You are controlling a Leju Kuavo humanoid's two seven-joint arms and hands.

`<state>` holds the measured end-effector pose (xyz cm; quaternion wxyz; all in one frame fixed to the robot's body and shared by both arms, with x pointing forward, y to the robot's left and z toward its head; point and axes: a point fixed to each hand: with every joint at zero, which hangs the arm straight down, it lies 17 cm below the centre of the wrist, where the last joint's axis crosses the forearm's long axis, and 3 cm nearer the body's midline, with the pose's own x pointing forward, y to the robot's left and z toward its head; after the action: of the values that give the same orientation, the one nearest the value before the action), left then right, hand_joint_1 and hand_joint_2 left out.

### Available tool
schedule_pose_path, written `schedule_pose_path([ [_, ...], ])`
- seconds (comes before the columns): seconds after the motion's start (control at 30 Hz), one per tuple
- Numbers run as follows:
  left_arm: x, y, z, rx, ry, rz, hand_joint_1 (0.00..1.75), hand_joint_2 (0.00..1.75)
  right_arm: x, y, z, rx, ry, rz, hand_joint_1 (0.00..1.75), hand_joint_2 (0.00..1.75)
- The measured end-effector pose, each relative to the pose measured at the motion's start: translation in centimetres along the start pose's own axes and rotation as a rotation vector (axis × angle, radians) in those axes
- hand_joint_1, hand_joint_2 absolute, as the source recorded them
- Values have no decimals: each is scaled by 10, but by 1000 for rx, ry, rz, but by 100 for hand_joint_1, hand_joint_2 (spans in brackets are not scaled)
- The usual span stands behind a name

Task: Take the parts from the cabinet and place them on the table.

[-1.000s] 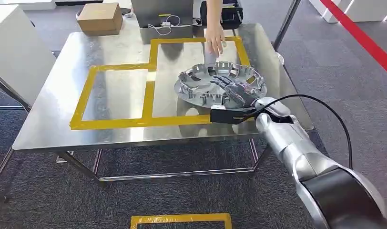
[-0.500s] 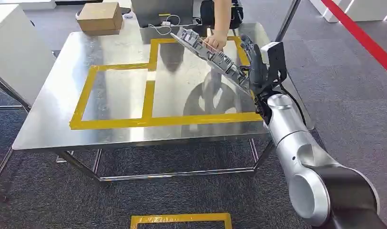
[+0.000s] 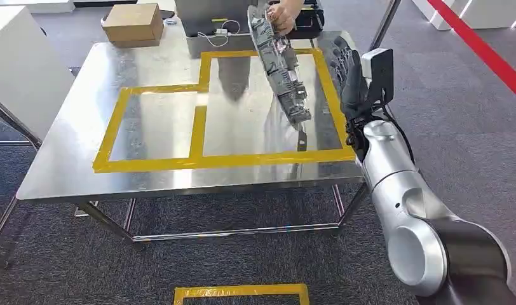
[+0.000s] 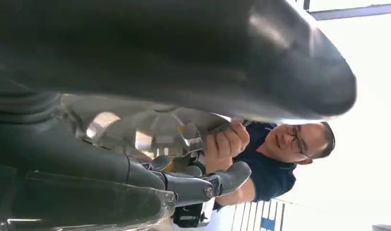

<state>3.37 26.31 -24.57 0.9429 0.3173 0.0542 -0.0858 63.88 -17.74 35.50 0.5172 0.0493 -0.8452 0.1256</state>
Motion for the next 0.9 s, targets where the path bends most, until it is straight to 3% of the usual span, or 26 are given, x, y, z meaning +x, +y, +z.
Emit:
schedule_pose_path([
  [0.9, 3, 0, -1, -7, -21, 7, 0, 0, -2, -21, 5, 9, -16, 93, 0, 0],
])
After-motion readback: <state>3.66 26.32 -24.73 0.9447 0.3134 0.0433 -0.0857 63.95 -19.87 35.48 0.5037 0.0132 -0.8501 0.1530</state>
